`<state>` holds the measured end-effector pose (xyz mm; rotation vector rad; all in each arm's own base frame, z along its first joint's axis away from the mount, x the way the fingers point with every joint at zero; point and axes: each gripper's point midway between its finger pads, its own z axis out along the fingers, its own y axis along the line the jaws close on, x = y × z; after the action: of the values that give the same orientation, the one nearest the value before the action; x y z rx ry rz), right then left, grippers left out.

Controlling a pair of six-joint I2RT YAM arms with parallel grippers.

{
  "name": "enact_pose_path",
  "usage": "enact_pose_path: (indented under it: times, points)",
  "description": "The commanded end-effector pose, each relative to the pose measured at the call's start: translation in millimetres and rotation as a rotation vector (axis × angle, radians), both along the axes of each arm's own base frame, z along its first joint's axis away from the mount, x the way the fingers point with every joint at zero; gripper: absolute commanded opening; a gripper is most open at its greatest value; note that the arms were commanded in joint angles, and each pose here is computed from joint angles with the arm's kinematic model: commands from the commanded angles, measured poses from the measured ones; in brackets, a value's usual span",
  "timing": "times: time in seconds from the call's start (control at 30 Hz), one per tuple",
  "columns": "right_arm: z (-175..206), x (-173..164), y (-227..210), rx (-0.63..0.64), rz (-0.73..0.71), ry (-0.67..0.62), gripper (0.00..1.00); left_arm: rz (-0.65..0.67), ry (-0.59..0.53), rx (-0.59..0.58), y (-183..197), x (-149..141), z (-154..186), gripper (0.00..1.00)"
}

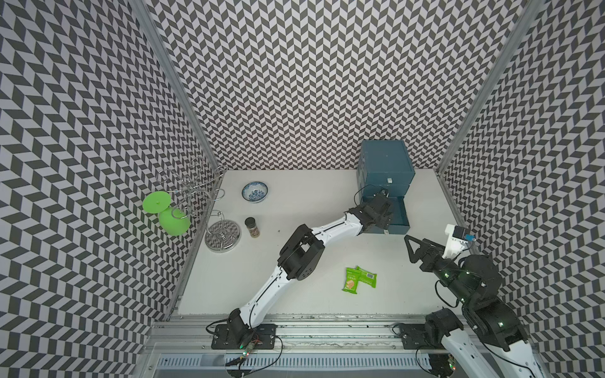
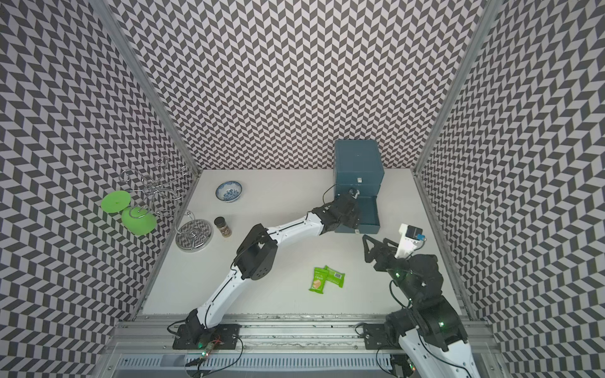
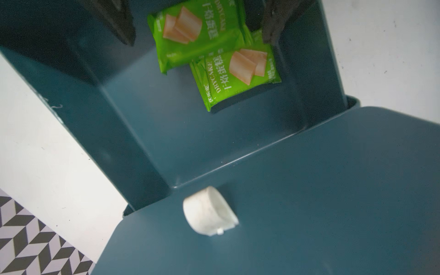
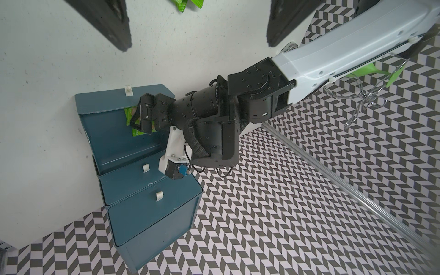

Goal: Place the cookies into the drawer by color
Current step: Place the cookie in the drawer.

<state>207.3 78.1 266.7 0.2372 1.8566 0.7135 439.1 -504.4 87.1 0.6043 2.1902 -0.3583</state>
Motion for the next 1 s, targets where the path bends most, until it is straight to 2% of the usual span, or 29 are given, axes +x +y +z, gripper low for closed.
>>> enact_pose_path:
  times: [0.0,0.23,0.53,0.73,0.97]
  points:
    - [6,0,0,0.015,0.001,-0.028,0.89,-0.004,-0.015,-0.006,-2,3,7,0.88]
    - [6,0,0,0.015,0.002,-0.028,0.89,-0.018,-0.043,-0.041,-4,-2,43,0.95]
    - [7,-1,1,0.026,0.002,-0.029,0.89,-0.058,-0.156,-0.106,-6,-27,140,0.98]
    - [12,-1,1,0.036,0.005,-0.041,0.89,-0.069,-0.198,-0.096,10,-61,190,0.98]
    - [15,0,6,0.053,0.027,-0.042,0.89,-0.072,-0.145,-0.138,42,-122,211,0.98]
